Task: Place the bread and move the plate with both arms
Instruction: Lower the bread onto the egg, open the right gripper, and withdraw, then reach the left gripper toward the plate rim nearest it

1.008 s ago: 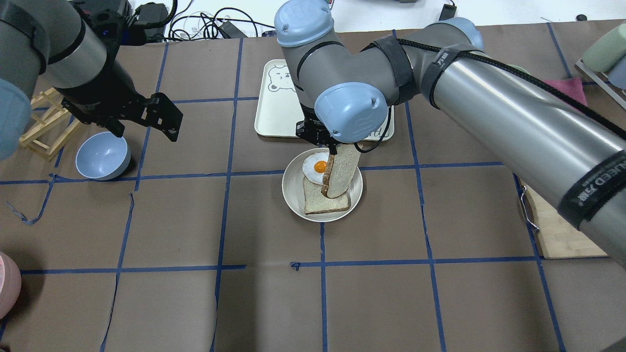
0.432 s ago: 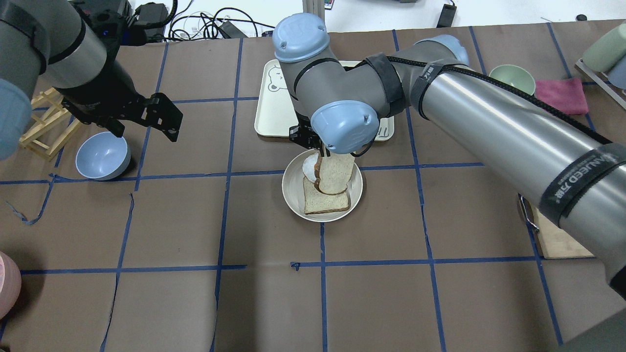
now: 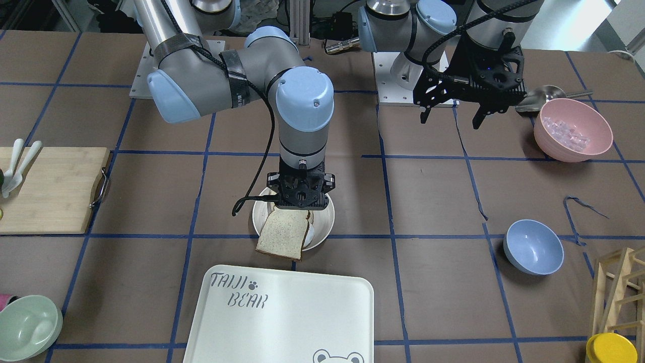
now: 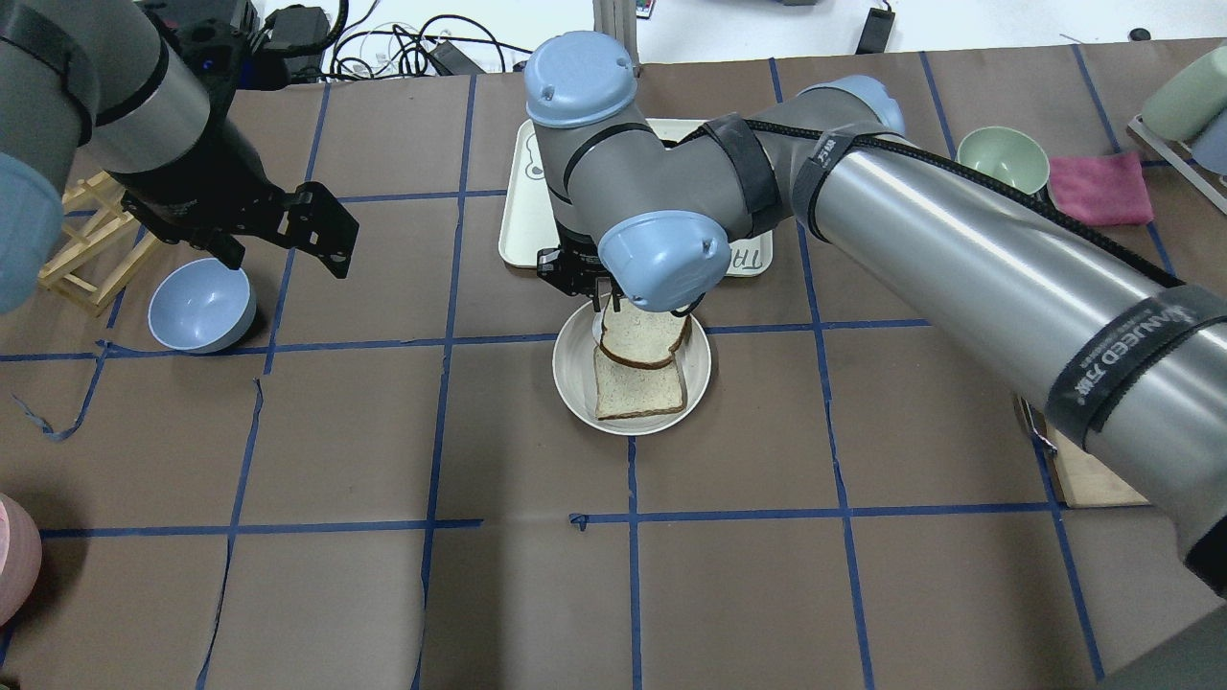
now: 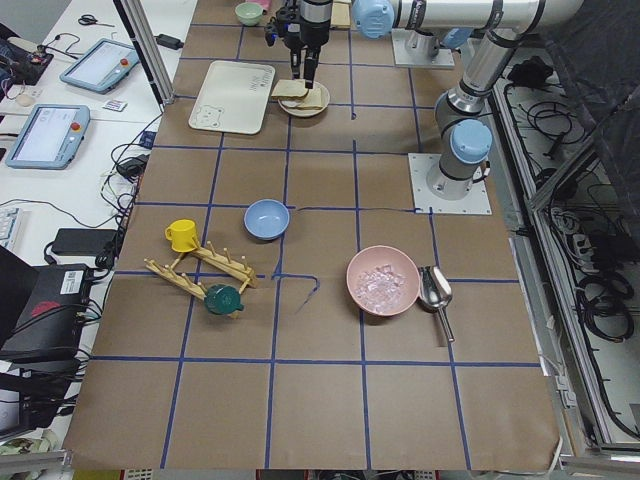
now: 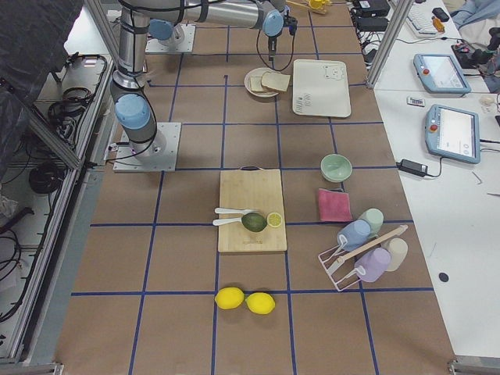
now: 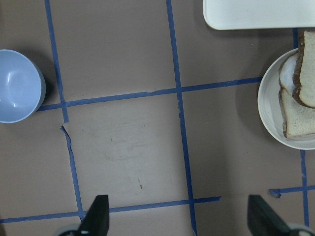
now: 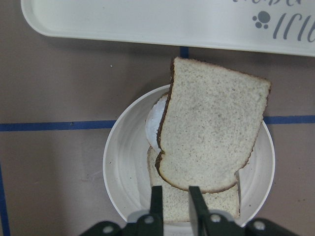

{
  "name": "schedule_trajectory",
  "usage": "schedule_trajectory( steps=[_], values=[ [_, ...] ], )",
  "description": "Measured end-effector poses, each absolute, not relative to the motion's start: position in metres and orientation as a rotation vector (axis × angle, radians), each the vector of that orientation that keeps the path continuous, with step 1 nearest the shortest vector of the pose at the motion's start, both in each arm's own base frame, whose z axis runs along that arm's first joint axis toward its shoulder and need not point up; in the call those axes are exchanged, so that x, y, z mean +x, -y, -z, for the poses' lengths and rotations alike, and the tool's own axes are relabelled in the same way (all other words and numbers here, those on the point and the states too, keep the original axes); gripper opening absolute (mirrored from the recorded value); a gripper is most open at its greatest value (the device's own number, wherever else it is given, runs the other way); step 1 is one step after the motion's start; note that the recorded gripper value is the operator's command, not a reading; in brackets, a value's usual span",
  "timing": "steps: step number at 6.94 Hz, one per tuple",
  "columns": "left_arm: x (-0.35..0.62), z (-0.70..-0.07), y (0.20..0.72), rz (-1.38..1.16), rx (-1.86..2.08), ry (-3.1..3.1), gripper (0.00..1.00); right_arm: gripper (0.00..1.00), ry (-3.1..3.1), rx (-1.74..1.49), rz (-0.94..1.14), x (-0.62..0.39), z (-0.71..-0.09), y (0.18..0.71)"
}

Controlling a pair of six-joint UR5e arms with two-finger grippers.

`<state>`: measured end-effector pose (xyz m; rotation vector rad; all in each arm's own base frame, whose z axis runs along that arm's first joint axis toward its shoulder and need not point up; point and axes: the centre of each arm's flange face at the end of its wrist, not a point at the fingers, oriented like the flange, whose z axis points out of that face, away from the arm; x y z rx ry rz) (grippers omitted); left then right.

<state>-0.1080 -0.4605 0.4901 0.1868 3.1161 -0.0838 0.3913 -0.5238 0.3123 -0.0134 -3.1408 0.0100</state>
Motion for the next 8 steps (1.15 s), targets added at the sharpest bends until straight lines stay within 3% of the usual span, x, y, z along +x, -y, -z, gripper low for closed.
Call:
schedule_trajectory(
  steps=[2,5,8],
  values=[
    [-0.108,-0.49,0.461,0.083,0.187,-3.118,1.0,0.96,3.125,0.102,-0.081,0.375,-0.333,0.537],
    [-0.106,-0.472,0.473,0.026,0.184,-3.123,1.0,1.0,3.101,0.257,-0.132,0.234,-0.424,0.582],
    [-0.103,-0.454,0.489,0.005,0.174,-3.114,1.0,1.0,3.134,0.36,-0.083,0.175,-0.498,0.538]
  ],
)
